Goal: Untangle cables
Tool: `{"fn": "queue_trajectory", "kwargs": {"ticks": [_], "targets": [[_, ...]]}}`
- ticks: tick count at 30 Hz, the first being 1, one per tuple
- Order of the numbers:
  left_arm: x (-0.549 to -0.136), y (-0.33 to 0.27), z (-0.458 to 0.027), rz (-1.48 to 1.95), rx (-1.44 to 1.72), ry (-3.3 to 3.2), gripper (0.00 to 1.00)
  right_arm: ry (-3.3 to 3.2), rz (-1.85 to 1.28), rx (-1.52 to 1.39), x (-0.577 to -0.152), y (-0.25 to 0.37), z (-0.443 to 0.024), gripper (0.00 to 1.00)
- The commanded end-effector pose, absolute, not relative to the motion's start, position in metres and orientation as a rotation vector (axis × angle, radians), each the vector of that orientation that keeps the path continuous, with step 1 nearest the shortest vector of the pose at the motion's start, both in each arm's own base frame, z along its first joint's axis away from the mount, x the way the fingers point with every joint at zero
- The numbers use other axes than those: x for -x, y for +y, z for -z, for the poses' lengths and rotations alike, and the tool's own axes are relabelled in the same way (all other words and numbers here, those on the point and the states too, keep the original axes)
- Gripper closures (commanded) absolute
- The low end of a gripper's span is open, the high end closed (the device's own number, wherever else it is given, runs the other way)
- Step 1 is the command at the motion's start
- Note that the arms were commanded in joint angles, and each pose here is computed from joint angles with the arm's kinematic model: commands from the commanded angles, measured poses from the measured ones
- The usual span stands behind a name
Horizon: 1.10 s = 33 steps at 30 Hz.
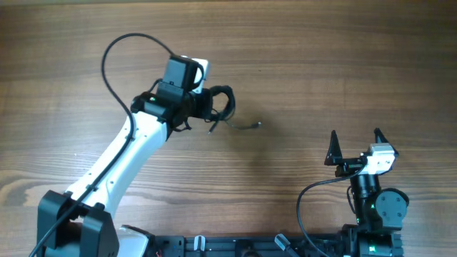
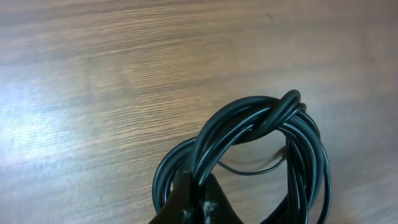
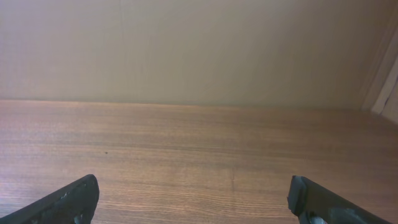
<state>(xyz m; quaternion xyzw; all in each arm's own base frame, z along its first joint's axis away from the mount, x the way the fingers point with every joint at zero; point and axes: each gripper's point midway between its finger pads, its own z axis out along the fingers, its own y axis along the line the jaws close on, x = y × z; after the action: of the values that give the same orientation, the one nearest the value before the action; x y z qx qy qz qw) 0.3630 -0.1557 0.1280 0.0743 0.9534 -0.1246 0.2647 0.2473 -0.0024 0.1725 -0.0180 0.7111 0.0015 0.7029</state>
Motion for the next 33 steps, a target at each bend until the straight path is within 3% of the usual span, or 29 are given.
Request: {"fn": "queue_trajectory", "kwargs": {"ticks": [1,6,12,17,24,33], "targets": [[-0.368,-0.145,-0.139,0.399,0.098,2.564,0.96,1.570,0.008,0.032,-0.247,-0.004,-0.175,0.00],[-0.368,-0.145,-0.140,0.401,0.101,2.563,0.96,1.568,-0.130,-0.012,-0.246,0.006,-0.176,0.00],[-0.368,-0.145,-0.140,0.446,0.252,2.564,0.96,1.542,-0.903,-0.623,-0.245,0.027,-0.171,0.00],[-0.365,-0.154,-0.141,0.535,0.300,2.572,0.96,1.538,-1.102,-0.921,-0.249,0.027,-0.153,0.00],[-0.368,-0.174,-0.153,0.671,0.209,2.539,0.96,1.779,-0.918,-0.645,-0.250,0.042,-0.131,0.00],[-0.371,-0.183,-0.159,0.748,0.215,2.516,0.96,2.032,-0.794,-0.469,-0.259,0.051,-0.151,0.00]]}}
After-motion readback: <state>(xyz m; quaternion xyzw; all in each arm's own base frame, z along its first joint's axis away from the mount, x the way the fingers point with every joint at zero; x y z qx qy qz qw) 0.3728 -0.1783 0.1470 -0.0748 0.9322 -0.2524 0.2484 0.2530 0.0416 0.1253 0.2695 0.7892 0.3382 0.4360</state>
